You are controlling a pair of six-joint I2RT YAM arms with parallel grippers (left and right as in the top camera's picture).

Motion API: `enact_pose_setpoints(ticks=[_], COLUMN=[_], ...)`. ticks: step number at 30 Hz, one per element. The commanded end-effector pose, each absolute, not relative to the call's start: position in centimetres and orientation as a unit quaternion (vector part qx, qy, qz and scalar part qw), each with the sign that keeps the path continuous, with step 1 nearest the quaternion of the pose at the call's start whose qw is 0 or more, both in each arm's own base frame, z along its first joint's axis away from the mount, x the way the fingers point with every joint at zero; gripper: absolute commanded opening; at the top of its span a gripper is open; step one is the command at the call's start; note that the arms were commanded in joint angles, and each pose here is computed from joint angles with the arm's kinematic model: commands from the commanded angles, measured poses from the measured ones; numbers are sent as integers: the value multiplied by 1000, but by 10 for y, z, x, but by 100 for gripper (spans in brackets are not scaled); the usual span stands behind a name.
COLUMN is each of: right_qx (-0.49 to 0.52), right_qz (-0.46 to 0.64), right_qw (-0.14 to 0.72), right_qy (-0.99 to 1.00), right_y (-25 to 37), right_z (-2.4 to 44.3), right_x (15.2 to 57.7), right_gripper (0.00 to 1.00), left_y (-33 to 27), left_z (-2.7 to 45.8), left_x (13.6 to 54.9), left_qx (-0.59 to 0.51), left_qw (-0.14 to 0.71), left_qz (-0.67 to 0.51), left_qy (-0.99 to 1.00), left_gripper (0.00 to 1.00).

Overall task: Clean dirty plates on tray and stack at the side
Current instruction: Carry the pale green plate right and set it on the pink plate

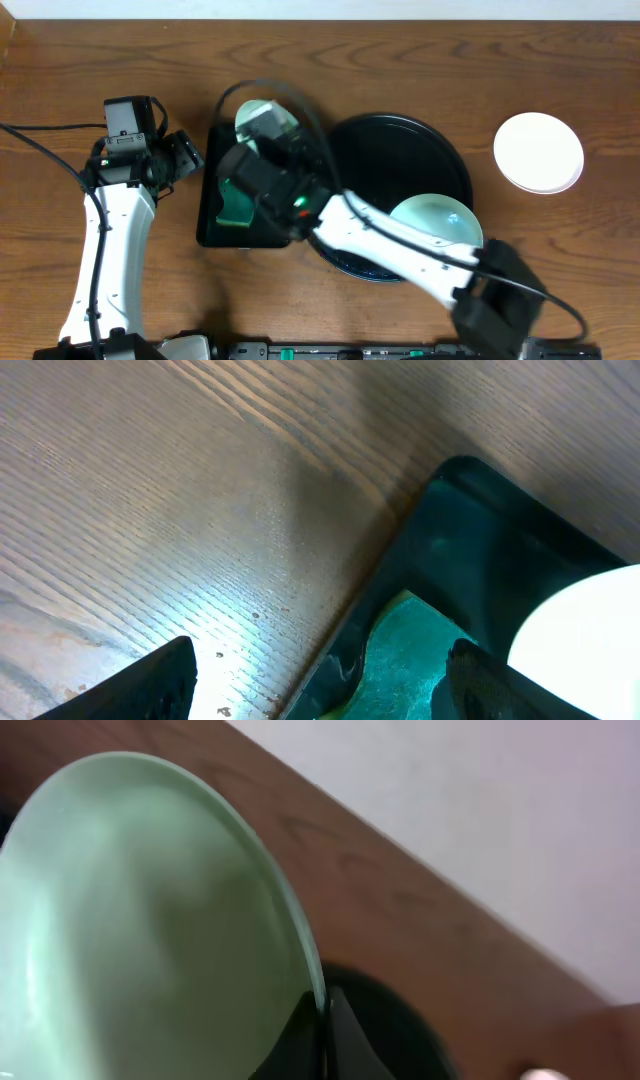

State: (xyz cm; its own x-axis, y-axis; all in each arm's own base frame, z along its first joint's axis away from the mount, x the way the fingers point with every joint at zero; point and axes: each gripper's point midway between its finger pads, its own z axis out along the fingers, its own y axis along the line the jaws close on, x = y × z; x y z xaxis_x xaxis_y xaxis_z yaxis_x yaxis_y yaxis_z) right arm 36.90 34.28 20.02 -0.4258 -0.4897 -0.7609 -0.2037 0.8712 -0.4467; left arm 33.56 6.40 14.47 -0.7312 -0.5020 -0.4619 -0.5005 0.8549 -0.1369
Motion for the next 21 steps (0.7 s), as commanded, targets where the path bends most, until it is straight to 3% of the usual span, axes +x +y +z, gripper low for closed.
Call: enact_pose_setpoints(ticks=[1, 8, 21], right_qx=[-106, -59, 117], right_qz=[14, 105, 73], right_qw=[485, 420, 306], right_qy=[868, 900, 942], right_y=[332, 284, 119], right_z=[241, 260, 236], right_x=[373, 379, 400], right_gripper=[1, 1, 1], left_y=[67, 67, 67], left_z=[151, 151, 151], left_x=[338, 338, 338], left_qx=[-274, -273, -274], left_qw=[257, 257, 258], left_qz=[3, 3, 3], left_qy=[927, 927, 927], left_gripper=[80, 80, 80])
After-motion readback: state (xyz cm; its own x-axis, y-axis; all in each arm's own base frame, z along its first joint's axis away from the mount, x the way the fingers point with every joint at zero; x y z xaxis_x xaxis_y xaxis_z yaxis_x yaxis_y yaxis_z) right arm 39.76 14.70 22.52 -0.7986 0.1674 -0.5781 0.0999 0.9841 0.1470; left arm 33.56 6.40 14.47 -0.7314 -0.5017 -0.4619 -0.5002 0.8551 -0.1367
